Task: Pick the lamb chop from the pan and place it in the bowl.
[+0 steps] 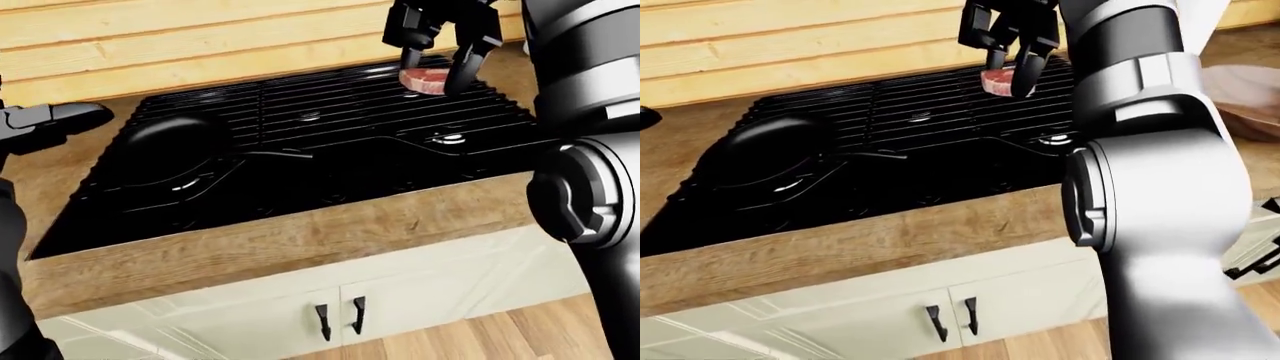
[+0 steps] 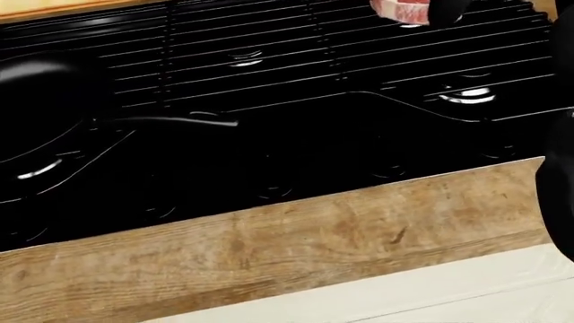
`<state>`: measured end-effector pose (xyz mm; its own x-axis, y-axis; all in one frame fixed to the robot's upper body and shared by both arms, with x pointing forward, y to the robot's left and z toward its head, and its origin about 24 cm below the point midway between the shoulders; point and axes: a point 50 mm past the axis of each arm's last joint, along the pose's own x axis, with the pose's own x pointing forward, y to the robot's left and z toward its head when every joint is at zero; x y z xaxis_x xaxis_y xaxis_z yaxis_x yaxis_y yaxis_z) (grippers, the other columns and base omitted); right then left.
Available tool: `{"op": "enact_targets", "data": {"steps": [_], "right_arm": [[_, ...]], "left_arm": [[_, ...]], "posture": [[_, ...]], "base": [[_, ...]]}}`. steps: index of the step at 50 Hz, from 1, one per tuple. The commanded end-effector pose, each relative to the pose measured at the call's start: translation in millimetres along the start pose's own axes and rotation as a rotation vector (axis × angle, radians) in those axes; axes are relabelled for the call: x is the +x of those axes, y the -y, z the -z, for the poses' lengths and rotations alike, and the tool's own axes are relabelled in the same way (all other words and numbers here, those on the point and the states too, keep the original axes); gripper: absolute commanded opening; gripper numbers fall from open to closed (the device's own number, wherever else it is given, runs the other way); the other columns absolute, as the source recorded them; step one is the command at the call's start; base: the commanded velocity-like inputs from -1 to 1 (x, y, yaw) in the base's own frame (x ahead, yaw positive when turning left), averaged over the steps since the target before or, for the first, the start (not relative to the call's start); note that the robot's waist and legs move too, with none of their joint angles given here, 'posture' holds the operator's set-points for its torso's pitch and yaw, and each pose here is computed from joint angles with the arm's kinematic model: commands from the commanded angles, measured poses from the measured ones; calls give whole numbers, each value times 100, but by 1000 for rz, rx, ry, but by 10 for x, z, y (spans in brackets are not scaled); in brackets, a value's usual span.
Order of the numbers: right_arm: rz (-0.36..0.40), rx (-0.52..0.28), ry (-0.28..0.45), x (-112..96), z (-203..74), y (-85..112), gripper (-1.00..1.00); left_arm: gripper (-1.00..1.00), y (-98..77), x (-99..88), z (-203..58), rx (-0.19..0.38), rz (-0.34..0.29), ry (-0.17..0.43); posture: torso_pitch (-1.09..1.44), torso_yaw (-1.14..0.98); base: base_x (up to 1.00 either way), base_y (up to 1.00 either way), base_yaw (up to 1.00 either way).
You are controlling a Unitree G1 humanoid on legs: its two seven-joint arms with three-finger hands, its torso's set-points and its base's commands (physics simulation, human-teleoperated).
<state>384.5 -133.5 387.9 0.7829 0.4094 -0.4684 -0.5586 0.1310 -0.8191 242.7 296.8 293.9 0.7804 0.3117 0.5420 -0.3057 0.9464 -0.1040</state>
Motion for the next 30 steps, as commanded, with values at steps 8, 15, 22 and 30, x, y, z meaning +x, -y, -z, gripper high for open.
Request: {"op": "enact_targets", "data": {"steps": [8, 15, 22, 30], "right_arm": [[81, -41, 42, -171, -162, 138, -100], [82, -41, 43, -181, -163, 144, -100], [80, -42, 42, -173, -155, 136, -100], [80, -41, 45, -174, -156, 136, -100]], "left_arm": [[100, -1, 20, -125, 4, -2, 60], [100, 2, 25, -127, 4, -1, 61], [100, -10, 14, -118, 5, -3, 59], [100, -16, 13, -118, 5, -3, 58]], "posture": [[0, 0], [0, 0], [0, 0], [0, 0]], "base": [[-2, -29, 0], [0, -30, 0], [0, -30, 0], [0, -30, 0]]}}
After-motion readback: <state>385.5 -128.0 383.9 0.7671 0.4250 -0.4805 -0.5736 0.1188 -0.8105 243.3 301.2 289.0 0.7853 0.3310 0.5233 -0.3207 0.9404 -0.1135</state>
